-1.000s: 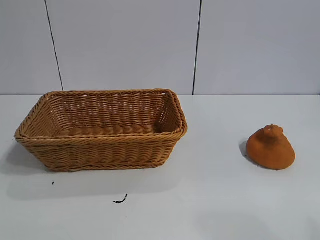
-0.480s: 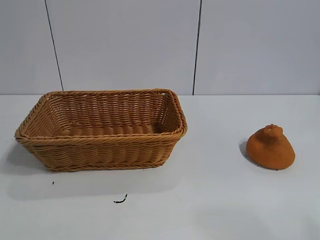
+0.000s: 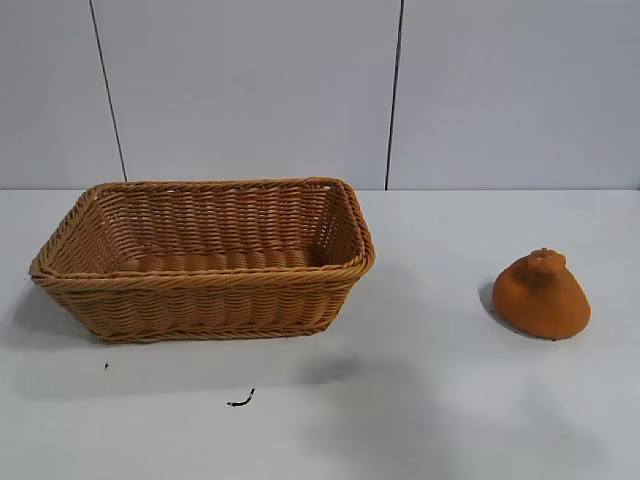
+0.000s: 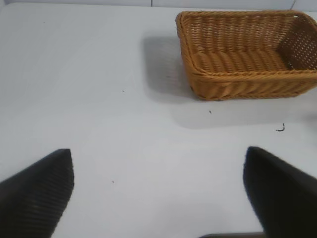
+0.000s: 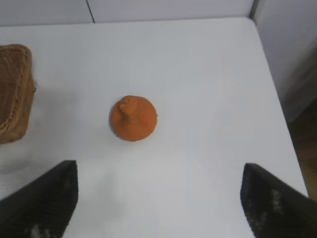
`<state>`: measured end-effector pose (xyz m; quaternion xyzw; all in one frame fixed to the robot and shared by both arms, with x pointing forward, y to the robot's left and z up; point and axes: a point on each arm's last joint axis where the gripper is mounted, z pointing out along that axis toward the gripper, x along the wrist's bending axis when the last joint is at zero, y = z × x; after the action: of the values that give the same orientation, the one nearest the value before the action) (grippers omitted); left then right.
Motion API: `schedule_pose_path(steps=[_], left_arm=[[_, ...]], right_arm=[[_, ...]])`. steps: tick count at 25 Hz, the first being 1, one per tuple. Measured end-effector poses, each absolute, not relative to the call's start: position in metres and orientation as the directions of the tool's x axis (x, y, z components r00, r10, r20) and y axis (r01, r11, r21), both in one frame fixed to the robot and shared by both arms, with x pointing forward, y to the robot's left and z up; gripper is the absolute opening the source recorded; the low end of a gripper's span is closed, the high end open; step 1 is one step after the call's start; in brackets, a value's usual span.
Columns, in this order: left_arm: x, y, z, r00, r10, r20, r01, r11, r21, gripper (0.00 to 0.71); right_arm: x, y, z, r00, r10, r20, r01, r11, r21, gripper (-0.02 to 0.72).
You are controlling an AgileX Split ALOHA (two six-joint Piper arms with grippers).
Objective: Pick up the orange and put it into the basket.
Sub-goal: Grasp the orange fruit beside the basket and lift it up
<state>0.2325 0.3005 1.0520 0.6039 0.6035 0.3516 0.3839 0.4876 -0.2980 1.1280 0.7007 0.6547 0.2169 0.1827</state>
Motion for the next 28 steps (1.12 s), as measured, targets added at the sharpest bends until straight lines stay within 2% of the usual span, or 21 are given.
schedule_pose_path(steps=[5,11,14,23,28], left_arm=[[0.233,0.301,1.052,0.024,0.999,-0.039,0.459,0.023,0.888,0.666],[0.233,0.301,1.052,0.024,0.999,-0.039,0.459,0.023,0.888,0.666],[0.233,0.301,1.052,0.024,0.999,-0.039,0.459,0.023,0.888,0.666],[0.233,0.301,1.052,0.024,0.999,-0.039,0.459,0.023,0.888,0.666],[0.233,0.301,1.052,0.024,0.999,-0.039,0.459,0.023,0.888,0.666]], right_arm=[[0.552,-0.297,1.101,0.045,0.996,0.074,0.894,-0.073,0.443,0.610],[0.595,-0.294,1.034,0.059,0.993,0.104,0.970,-0.082,0.228,0.610],[0.606,-0.293,1.005,0.070,0.991,0.116,0.983,-0.088,0.159,0.610],[0.630,-0.260,0.945,-0.001,0.994,0.108,0.990,-0.014,0.140,0.610],[0.635,-0.259,0.912,0.048,0.998,0.050,0.995,-0.052,0.088,0.610]])
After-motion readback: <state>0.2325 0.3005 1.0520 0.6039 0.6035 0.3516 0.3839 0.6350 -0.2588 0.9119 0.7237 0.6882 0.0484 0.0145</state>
